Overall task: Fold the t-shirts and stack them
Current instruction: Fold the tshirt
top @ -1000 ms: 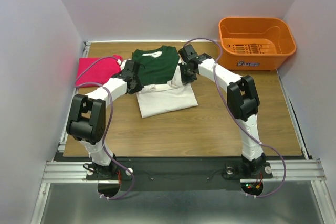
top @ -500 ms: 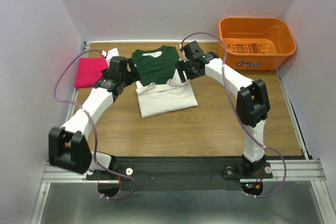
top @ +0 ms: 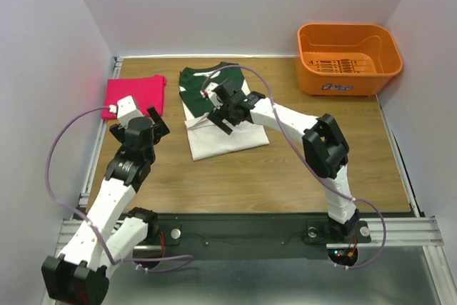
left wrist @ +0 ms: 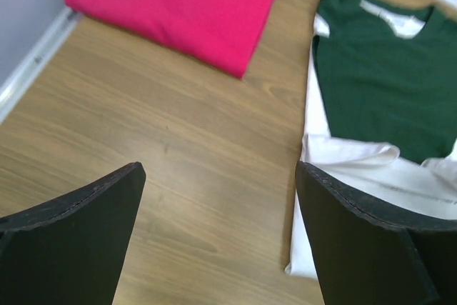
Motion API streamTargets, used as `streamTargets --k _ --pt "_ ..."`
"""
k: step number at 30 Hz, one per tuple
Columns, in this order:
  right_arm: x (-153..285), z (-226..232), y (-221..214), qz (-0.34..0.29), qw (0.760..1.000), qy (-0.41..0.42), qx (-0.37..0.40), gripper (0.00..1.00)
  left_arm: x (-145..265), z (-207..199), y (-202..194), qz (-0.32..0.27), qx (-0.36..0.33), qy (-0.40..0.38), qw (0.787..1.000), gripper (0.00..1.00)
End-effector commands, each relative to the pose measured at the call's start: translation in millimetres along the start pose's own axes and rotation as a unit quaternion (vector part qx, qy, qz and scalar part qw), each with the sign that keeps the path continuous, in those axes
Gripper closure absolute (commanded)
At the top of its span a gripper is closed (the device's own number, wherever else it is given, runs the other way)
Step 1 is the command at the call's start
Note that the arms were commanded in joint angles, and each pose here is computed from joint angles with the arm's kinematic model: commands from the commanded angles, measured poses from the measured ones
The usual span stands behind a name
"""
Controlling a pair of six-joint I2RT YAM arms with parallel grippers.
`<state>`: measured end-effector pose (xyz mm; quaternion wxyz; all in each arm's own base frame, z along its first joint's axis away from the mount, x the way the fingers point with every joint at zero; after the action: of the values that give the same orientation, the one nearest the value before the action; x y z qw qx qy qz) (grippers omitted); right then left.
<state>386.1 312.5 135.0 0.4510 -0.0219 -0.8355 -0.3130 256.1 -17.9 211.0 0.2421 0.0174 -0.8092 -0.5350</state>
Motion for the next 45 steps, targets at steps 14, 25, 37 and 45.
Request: streamTargets --k 14,25,37,45 --pt "-41.8 -18.9 16.8 -0.001 0.992 -0.114 0.045 0.0 14.7 5.0 41.4 -0.113 0.037 -0.008 0.993 0.01" --pt "-50.9 -31.6 30.8 -0.012 0.987 -0.15 0.048 0.0 14.6 1.4 39.8 -0.109 0.036 -0.021 0.993 0.02" --pt "-40.7 -113.1 82.0 -0.068 0.959 -0.272 -0.028 0.0 12.5 -3.3 34.5 -0.097 0.029 -0.037 0.994 0.02" --pt "-15.9 -114.4 65.0 -0.079 0.961 -0.247 -0.096 0.01 -0.7 -30.0 8.6 -0.023 -0.009 -0.107 0.994 0.04"
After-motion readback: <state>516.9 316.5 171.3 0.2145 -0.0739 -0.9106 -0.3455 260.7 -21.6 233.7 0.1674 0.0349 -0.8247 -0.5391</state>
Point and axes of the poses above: each gripper's point midway between its finger pads, its own x axis back along the fingers, its own z axis along the line the jaws close on, y = z × x, the point moved 4 cm from there along x, back along the fingers, and after that the axes turned 7 degrees about x, right-handed, at the moved point
